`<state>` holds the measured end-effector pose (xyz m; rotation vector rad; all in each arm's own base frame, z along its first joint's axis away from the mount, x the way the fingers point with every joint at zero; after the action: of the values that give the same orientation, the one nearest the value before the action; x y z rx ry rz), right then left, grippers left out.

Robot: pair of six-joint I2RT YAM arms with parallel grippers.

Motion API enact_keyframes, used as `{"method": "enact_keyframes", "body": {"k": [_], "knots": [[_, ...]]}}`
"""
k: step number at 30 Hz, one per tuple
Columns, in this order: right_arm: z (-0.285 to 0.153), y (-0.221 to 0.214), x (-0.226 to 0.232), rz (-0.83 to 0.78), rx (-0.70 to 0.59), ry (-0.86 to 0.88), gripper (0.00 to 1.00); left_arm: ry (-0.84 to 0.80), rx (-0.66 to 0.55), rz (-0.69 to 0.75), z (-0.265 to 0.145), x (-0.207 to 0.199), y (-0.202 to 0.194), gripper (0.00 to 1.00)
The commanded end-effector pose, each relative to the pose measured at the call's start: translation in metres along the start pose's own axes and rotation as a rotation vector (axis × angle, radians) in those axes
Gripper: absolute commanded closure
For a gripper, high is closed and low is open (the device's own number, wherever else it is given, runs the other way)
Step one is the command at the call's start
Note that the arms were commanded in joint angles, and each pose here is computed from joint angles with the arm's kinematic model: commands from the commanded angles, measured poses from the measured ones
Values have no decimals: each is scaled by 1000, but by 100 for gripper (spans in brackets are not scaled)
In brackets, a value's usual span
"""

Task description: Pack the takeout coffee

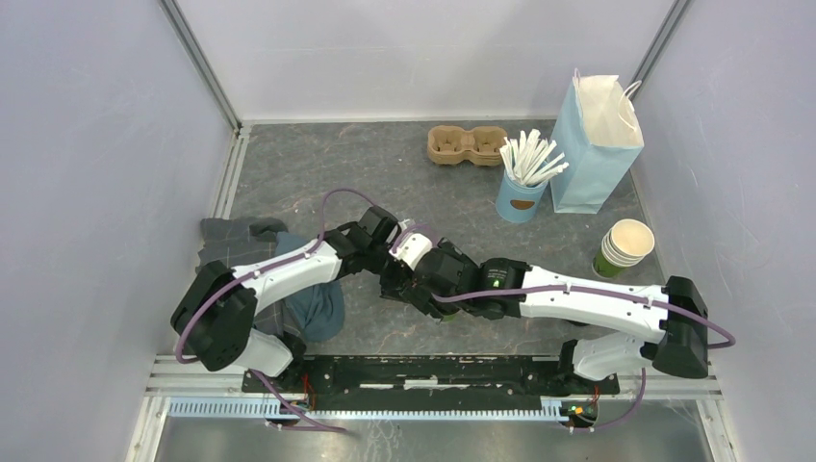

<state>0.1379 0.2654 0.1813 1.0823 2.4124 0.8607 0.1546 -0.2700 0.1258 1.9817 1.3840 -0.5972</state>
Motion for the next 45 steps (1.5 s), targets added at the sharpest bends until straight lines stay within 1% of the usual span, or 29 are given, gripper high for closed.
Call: {"method": "enact_keyframes", "body": {"k": [1, 5, 10, 12, 15, 19, 23, 28, 33, 36, 45], "knots": [[-15, 14, -1, 96, -48, 21, 6, 44, -2, 55, -1, 2, 3, 11], [-12, 13, -8, 162, -30, 11, 7, 24, -52, 67, -13, -13, 12, 7], [-9, 12, -13, 230, -14, 27, 5, 30, -131, 81, -32, -26, 28, 1], [-8, 9, -14, 242, -4, 29, 5, 14, -152, 81, -36, -31, 32, 0], [-4, 5, -13, 241, 16, 32, 5, 34, -184, 76, -45, -32, 37, 0], [-1, 1, -11, 235, 38, 38, 6, 146, -246, 46, -65, -18, 44, 0], [1, -2, -12, 228, 51, 20, 9, 257, -286, -1, -87, 3, 42, 0], [5, -7, -13, 224, 69, 6, 13, 313, -319, -31, -105, 14, 36, 0], [8, -10, -13, 219, 78, 0, 12, 321, -345, -41, -113, 12, 34, 0], [10, -11, -12, 216, 87, 6, 12, 330, -346, -44, -115, 13, 34, 0], [15, -15, -12, 211, 103, 1, 17, 327, -350, -37, -117, 11, 37, 0]]}}
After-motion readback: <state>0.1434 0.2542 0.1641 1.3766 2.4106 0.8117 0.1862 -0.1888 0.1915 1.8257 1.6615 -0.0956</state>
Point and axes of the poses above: each gripper's point midway between its finger pads, its own z axis out along the fingers, its own x axis along the line the jaws close on, y = z × x, the point moved 4 cm from there along -z, back along the fingers, and after that the axes turned 13 degrees about z, right-handed, at the moved point
